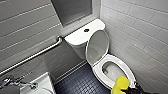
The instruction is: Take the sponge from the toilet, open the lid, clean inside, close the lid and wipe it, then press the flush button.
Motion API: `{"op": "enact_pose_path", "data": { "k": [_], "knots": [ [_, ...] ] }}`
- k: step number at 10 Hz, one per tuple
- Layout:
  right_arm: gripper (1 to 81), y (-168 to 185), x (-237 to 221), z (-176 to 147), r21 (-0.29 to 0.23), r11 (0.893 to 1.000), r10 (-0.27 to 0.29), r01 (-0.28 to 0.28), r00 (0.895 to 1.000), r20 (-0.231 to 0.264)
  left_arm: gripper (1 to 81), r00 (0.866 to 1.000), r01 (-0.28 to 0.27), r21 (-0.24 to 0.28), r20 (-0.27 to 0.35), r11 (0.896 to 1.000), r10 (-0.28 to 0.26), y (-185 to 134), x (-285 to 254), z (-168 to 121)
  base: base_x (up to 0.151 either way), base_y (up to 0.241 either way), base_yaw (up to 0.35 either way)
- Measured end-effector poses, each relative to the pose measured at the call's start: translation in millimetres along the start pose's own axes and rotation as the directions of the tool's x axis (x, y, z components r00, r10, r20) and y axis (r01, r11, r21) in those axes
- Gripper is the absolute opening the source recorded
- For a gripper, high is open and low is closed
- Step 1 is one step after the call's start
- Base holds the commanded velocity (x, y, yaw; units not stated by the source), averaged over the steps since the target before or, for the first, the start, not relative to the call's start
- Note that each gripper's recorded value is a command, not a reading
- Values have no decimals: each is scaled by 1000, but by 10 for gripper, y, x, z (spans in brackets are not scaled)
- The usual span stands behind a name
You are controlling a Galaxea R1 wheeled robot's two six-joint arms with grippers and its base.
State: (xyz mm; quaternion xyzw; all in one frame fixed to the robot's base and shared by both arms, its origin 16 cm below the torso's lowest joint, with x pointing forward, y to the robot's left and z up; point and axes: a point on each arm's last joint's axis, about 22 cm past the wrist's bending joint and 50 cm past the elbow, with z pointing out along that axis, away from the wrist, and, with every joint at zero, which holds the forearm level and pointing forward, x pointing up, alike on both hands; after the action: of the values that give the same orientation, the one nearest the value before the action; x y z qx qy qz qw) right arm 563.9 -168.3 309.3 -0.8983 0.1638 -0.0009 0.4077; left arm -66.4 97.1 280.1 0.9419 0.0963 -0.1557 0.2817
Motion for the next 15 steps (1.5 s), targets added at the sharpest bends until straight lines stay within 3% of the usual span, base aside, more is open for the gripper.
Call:
{"op": "enact_pose_path", "data": {
  "k": [2,5,7,8,11,13,15],
  "knots": [
    [10,401,-47,-401,-54,998,27,-29,999,-37,811,1000,-1,0,0,1000,1,-2,-4,-2,0,0,0],
    [10,1010,-113,-1028,-151,986,55,-69,993,-101,811,1000,0,-2,-30,1000,0,6,38,-5,0,0,0],
    [10,1126,46,-1375,-181,981,46,-73,988,-148,811,1000,2,-3,-27,1000,-3,18,-21,-9,0,0,0],
    [10,1030,81,-1463,-168,983,43,-70,987,-155,811,1000,3,-4,-26,1000,-3,23,-28,-8,0,0,0],
    [10,265,172,-1377,-44,999,22,-28,991,-133,811,1000,0,-4,-29,1000,0,23,-19,-8,0,0,0],
    [10,-199,470,-1206,2,999,-41,42,992,-120,811,1000,-1,-4,-29,1000,1,24,-22,-8,0,0,0],
    [10,-682,640,-850,45,992,-111,114,991,-71,811,1000,-2,-2,-29,1000,2,9,-21,-14,0,0,0]
  ]
}}
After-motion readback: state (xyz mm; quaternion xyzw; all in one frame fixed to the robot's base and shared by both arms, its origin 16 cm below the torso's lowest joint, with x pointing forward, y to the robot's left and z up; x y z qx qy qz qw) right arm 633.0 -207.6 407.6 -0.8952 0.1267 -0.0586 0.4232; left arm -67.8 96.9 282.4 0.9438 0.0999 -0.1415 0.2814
